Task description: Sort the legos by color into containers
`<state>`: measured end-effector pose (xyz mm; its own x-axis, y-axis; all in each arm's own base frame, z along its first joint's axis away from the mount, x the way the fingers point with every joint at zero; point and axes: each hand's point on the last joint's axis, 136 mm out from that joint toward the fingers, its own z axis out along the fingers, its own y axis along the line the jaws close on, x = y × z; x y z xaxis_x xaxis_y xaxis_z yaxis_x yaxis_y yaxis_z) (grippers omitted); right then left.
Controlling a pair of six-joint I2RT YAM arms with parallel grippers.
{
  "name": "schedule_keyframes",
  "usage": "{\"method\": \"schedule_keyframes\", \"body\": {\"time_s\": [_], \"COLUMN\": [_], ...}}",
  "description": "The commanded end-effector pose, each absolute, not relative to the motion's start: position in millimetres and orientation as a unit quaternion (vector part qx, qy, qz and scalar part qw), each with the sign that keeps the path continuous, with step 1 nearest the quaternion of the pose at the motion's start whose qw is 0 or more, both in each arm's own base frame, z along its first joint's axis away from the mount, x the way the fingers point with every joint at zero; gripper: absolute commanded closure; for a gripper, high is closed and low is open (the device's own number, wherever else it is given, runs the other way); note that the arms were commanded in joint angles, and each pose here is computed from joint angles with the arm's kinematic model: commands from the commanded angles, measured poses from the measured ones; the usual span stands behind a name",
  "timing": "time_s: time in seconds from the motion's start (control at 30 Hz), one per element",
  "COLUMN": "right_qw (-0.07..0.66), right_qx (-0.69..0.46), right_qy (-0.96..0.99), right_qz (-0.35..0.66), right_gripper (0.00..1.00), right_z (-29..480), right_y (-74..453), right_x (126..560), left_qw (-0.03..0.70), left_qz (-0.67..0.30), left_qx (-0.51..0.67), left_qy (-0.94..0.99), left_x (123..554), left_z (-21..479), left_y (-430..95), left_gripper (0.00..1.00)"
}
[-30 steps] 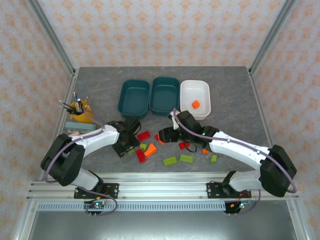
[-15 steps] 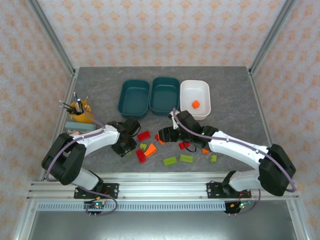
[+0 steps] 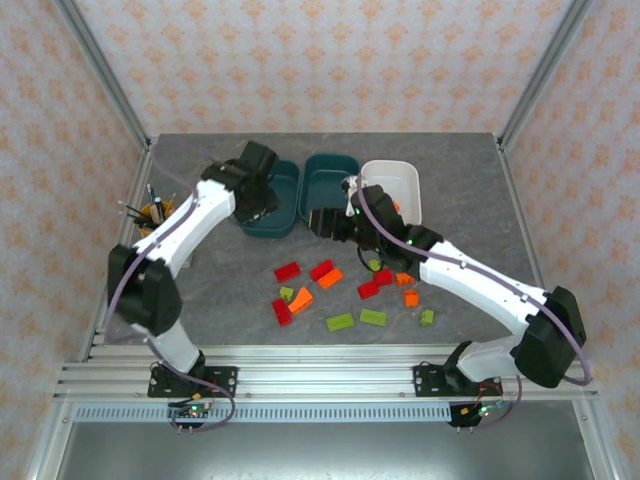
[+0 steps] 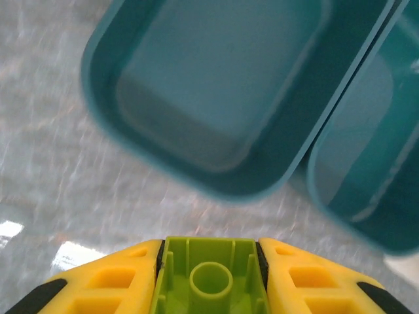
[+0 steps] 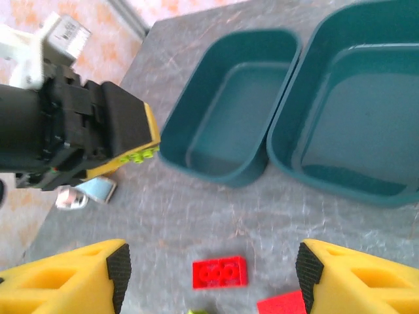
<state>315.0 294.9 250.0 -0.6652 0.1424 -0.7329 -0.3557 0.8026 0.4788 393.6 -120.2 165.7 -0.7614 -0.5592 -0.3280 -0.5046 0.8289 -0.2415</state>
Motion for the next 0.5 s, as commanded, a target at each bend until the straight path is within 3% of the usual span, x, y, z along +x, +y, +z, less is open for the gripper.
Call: {"method": "schedule_keyframes", "body": {"time_s": [0.0,0.23,0.47], "right_qw": [0.410,0.378,0.349], "right_qx": [-0.002,0.035,0.050], "right_qy": [0.863,0.886,0.903], "right_qz": [0.294,0.268,0.244], "right_gripper": [0.31,0.31,0.30], "right_z": [253.6,234.5,209.4], "right_y": [282.3,268.9,253.1], "right_x": [345.9,362.6,352.8], "left_qw": [0.169,0.128,0.100], "left_qz": [-0.005,0.015,0.022], "left_qx": [-0.242,-0.251,-0.249], "left_qy": [0.955,0.959,0.963], "left_x": [413.5,462.5,469.2], "left_z": [145.1,93.3,67.2], "left_y": [-106.1,-97.1,-93.1], "left_gripper": [0.64,0.61,0.48]}}
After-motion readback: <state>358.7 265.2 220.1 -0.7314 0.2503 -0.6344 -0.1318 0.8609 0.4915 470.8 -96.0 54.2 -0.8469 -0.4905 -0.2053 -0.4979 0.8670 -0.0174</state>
